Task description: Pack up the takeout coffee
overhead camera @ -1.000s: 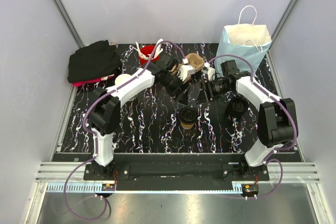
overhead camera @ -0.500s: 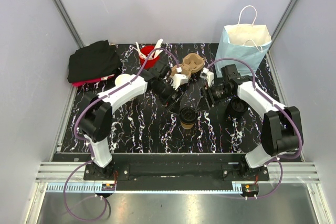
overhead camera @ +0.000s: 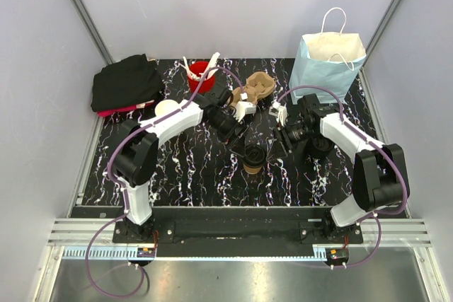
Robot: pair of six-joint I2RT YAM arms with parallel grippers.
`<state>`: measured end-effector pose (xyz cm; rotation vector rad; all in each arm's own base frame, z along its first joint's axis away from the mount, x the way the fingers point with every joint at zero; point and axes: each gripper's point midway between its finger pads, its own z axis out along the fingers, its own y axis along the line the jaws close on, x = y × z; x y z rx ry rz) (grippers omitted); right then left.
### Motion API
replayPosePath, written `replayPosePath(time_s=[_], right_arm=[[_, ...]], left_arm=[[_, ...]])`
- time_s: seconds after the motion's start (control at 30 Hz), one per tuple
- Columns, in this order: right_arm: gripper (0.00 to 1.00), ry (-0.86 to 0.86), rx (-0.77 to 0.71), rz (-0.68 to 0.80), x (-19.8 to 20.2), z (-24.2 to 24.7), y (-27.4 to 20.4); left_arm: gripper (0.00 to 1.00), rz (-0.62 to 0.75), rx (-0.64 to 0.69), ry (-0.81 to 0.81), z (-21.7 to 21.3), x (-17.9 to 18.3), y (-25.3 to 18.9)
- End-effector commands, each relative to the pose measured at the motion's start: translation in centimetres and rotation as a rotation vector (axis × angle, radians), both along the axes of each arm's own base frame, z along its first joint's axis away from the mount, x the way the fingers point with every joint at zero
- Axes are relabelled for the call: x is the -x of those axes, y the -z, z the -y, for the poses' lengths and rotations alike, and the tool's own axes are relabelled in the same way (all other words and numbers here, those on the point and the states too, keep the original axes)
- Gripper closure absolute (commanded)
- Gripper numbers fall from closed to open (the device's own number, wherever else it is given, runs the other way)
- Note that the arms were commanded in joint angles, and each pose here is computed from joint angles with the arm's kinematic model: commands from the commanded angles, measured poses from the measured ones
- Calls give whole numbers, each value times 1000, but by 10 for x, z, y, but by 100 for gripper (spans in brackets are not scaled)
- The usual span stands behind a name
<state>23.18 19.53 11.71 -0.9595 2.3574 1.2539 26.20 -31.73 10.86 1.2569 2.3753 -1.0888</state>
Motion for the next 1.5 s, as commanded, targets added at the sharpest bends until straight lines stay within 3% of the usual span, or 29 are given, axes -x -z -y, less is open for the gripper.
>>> replayPosePath(time_s=[0.0,1.1,1.47], right_arm=[[47,-36,2,2,6,0,6],[64,40,35,-104,-17,-12,28],[71,69,124,-100,-21,-8,47]], left_arm=[[14,12,77,21,15,-5,-13],[20,-32,48,-4,17,-8,5],[21,-27,13,-12,16,-8,14]])
